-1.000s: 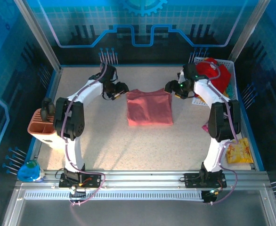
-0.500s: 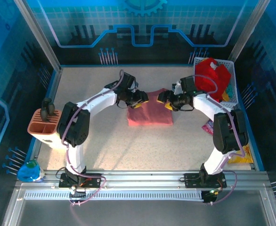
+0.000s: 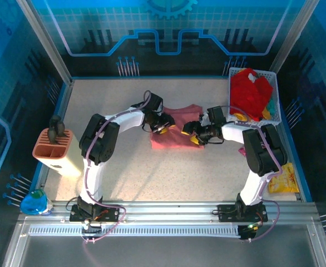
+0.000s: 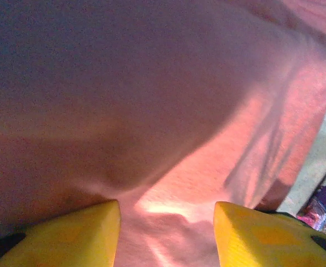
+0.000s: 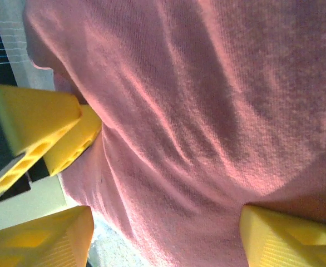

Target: Fold and stack the t-shirts

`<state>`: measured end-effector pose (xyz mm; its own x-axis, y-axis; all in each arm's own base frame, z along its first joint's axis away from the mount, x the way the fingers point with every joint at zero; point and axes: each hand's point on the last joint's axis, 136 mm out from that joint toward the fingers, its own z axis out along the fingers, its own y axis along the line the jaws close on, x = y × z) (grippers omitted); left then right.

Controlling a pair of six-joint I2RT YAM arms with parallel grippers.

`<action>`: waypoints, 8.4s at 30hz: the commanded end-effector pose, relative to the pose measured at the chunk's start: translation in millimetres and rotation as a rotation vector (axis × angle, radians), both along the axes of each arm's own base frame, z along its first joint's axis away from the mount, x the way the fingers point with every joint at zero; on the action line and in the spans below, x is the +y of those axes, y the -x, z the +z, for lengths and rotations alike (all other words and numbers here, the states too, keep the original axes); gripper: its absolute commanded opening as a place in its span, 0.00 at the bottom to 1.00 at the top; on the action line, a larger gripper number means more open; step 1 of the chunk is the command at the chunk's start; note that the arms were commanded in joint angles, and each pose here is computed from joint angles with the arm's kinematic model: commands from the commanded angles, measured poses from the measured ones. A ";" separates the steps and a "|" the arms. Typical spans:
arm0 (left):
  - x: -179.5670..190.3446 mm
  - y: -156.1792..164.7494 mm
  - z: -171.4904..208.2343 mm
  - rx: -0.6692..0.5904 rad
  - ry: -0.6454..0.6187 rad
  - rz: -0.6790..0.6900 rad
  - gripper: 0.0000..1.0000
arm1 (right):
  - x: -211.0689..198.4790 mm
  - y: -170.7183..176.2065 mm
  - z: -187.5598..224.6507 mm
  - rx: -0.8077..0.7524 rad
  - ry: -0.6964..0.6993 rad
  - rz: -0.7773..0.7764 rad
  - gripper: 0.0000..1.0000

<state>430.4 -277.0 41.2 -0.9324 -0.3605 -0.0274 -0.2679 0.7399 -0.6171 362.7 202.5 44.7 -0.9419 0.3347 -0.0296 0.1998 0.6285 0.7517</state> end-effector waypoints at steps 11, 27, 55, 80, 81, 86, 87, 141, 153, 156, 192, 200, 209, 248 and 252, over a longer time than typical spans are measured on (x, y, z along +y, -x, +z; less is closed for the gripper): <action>73.3 -6.4 7.9 0.005 -0.158 0.023 0.48 | -24.2 11.9 -6.2 0.028 0.112 -0.010 0.71; -6.0 66.3 66.6 -0.088 0.044 -0.068 0.49 | 5.2 -73.3 84.8 -0.233 0.066 0.053 0.75; 78.7 92.9 40.0 -0.019 -0.067 0.026 0.52 | -21.5 -124.0 36.4 -0.174 0.073 0.054 0.76; 82.6 11.9 -4.8 0.013 -0.257 -0.155 0.59 | -39.4 -32.3 103.6 -0.291 0.045 0.033 0.85; 80.4 11.4 -6.8 0.010 -0.254 -0.161 0.58 | -39.4 -31.2 102.2 -0.287 0.040 0.032 0.85; 71.2 10.3 -21.6 0.039 -0.228 -0.182 0.56 | -38.0 -27.7 103.9 -0.284 0.019 0.027 0.84; 71.1 10.4 -24.6 0.048 -0.230 -0.181 0.56 | -38.6 -27.1 104.0 -0.283 0.022 0.027 0.84; 294.2 17.4 32.4 0.158 -1.049 -0.053 0.56 | -58.4 2.0 80.0 -0.196 -0.001 0.015 0.83; 134.3 23.6 30.3 0.023 -0.715 -0.128 0.55 | -56.9 3.0 78.9 -0.200 -0.014 0.016 0.83; 107.3 26.2 15.8 0.027 -0.651 -0.141 0.55 | -57.0 4.2 75.7 -0.198 -0.016 0.016 0.83; 199.9 54.7 -12.8 0.122 -0.738 -0.162 0.46 | -54.3 6.6 55.6 -0.158 -0.052 0.023 0.83; 190.7 71.9 -27.7 0.167 -0.732 -0.168 0.45 | -56.0 9.3 57.3 -0.165 -0.036 0.029 0.83; 223.6 99.2 -39.0 0.253 -0.800 -0.166 0.41 | -55.6 17.6 49.2 -0.142 -0.039 0.033 0.83; 250.4 53.2 5.8 0.145 -0.732 -0.070 0.47 | -58.4 24.2 49.5 -0.142 -0.032 0.040 0.83; 238.8 44.2 43.9 0.057 -0.687 -0.054 0.54 | -65.6 19.1 55.0 -0.157 0.014 0.027 0.85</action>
<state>374.7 -25.4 38.1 -0.9663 -0.2389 -0.0962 -0.2481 0.9636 0.0991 337.1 147.4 86.7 -0.9440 0.2984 -0.1406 0.0819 0.6250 0.7763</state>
